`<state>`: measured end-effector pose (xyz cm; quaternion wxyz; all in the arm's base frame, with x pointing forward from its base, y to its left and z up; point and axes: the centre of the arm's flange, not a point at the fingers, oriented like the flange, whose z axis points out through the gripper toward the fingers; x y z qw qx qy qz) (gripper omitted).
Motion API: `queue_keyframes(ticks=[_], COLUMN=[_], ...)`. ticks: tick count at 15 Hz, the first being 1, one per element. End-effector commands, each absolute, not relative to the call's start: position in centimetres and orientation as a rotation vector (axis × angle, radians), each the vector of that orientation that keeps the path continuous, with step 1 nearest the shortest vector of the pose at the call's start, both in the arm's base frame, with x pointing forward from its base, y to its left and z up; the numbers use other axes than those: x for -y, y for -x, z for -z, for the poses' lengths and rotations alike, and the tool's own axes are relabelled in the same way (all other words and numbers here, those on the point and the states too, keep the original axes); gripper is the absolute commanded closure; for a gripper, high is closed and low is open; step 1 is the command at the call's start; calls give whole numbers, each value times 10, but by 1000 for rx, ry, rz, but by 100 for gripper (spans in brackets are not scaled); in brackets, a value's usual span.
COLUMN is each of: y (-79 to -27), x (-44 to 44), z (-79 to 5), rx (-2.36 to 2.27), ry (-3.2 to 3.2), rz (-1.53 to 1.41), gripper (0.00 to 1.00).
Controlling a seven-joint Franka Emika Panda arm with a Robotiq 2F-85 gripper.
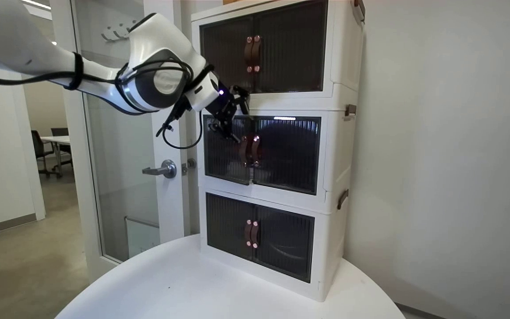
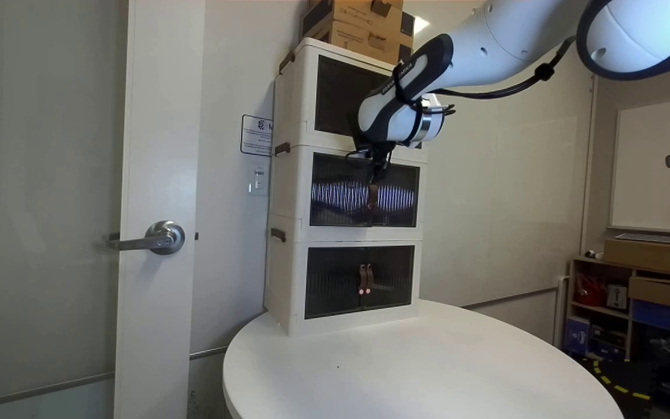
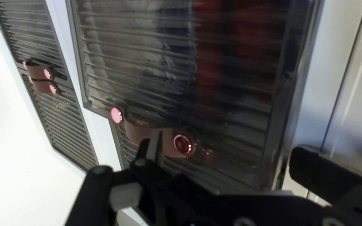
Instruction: Open the middle shelf compartment
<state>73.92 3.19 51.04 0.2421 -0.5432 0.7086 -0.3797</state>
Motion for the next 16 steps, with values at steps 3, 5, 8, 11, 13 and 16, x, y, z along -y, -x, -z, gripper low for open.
queue_keyframes(ticks=[3,5,8,11,13,16], y=[-736,-737,-732,-728,-726,-721], x=[-29,-40,-58,-80,-96,-119], z=[-504,-500,-497,-500,-503,-510], rx=[-1907,-1893,-1847,-1768,-1713,-1638], ry=[1579,1627,1711,1797,1856,1922], rz=[954,937,918,924,927,938], gripper=[0,0,0,0,0,0])
